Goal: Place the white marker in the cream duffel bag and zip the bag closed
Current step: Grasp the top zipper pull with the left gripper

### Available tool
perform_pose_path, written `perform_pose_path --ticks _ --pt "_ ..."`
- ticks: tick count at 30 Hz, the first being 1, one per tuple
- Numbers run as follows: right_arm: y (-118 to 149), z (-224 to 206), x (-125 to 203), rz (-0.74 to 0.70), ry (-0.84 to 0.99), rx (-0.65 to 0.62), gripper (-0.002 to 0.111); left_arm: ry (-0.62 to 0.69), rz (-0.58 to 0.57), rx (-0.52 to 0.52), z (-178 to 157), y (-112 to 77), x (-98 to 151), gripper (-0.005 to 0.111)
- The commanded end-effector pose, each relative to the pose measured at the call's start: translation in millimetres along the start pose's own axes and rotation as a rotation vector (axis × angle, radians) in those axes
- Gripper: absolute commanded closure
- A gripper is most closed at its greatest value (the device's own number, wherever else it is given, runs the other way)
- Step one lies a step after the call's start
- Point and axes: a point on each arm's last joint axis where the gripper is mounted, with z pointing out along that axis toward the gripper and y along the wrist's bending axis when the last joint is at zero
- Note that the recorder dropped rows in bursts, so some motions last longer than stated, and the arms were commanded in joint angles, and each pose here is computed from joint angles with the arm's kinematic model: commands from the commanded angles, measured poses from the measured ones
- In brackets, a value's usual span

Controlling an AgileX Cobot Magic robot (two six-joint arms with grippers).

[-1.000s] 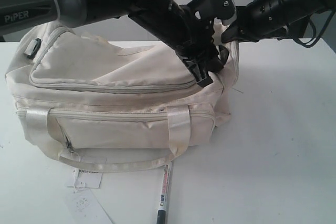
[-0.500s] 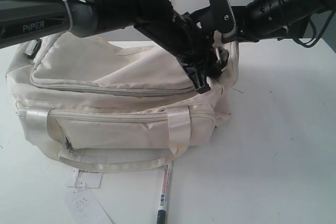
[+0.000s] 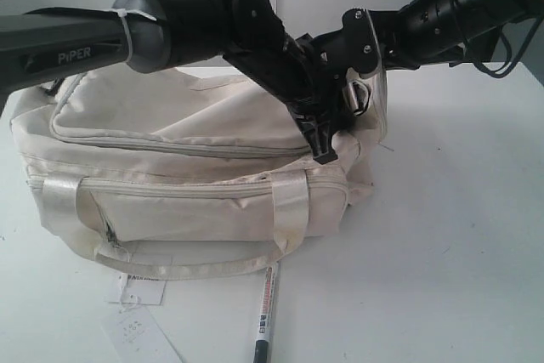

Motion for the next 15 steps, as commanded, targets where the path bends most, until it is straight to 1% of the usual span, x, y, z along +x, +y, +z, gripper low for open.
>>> perform_pose_path --ticks 1,5,7,15 --pt "0 -2 -4 0.007 -0.023 0.001 0.108 0.029 -0.001 0.034 -5 -4.3 -1 0.107" --pt "0 -2 -4 0.007 -0.023 0.001 0.108 0.031 -0.018 0.024 -24 -2.4 -9 0.107" --pt "0 -2 -4 0.007 -0.023 0.001 0.108 0.019 -0.050 0.015 -35 -1.4 -15 0.107" --pt "0 -2 -4 0.007 -0.023 0.001 0.108 -0.010 -0.115 -0.013 -58 1.1 -26 0.107"
